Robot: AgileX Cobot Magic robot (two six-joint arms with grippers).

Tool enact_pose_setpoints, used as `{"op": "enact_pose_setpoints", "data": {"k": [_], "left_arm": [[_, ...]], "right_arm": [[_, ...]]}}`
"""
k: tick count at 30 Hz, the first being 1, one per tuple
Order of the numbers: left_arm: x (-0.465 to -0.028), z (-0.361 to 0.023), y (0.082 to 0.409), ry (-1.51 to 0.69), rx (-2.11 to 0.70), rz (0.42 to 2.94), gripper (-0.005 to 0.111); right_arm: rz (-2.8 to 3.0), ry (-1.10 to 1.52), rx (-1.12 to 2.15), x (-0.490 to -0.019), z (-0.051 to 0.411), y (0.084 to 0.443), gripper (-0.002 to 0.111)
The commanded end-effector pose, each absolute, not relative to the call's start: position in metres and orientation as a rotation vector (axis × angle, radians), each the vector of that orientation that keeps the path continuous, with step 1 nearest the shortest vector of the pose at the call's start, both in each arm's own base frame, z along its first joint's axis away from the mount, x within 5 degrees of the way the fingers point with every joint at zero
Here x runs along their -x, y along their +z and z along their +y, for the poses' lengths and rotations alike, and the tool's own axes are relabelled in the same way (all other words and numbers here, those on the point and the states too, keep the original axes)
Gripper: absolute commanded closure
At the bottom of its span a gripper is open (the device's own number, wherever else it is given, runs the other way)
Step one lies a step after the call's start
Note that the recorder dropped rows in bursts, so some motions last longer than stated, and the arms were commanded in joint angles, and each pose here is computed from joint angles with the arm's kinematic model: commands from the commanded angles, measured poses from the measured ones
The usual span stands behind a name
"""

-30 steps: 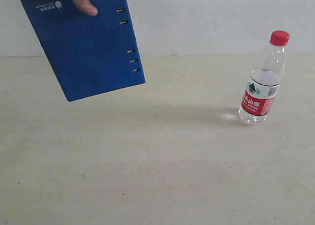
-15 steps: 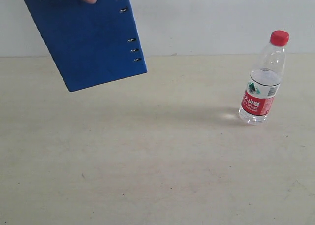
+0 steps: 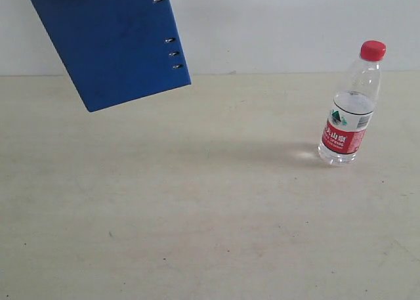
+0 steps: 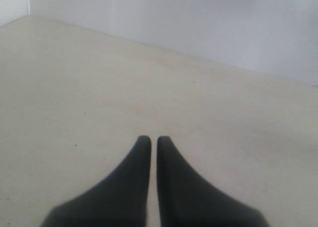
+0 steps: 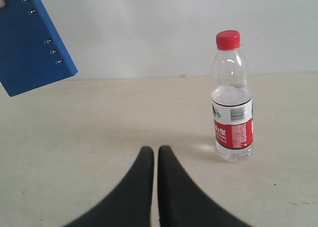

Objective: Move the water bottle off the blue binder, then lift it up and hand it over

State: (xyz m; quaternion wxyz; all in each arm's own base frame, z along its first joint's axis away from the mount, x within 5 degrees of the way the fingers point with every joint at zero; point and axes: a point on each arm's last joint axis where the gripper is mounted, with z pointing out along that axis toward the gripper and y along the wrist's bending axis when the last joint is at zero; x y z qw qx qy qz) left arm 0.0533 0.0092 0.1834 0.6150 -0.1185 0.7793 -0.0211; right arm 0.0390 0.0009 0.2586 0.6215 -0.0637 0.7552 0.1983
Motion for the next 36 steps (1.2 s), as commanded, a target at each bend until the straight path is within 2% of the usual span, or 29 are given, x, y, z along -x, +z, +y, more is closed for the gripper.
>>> {"op": "enact_pose_setpoints", "data": {"k": [1,19,28,32,36], "left_arm": [[-0.054,0.007,0.183,-0.031,0.178,1.805,0.102],[-0.054,0.008,0.184,-0.014,0.167,1.803,0.102],[-0.054,0.008,0.184,-0.014,0.167,1.803,0.102],[-0.054,0.008,0.184,-0.014,0.167,1.803,0.102],[-0.054,0.008,0.184,-0.013,0.165,1.801,0.102]], "right_arm": [[1.724,0.453,0.149,-0.039,0.000,0.259,0.109],[1.723,0.455,0.147,-0.038,0.001,0.259,0.109],[1.651,0.206,-0.221,-0.035,-0.010,0.264,0.109],[1.570,0.081,-0.222,-0.034,-0.010,0.271,0.109],[1.606,0.057,-0.172,-0.044,-0.008,0.245,0.109]]}}
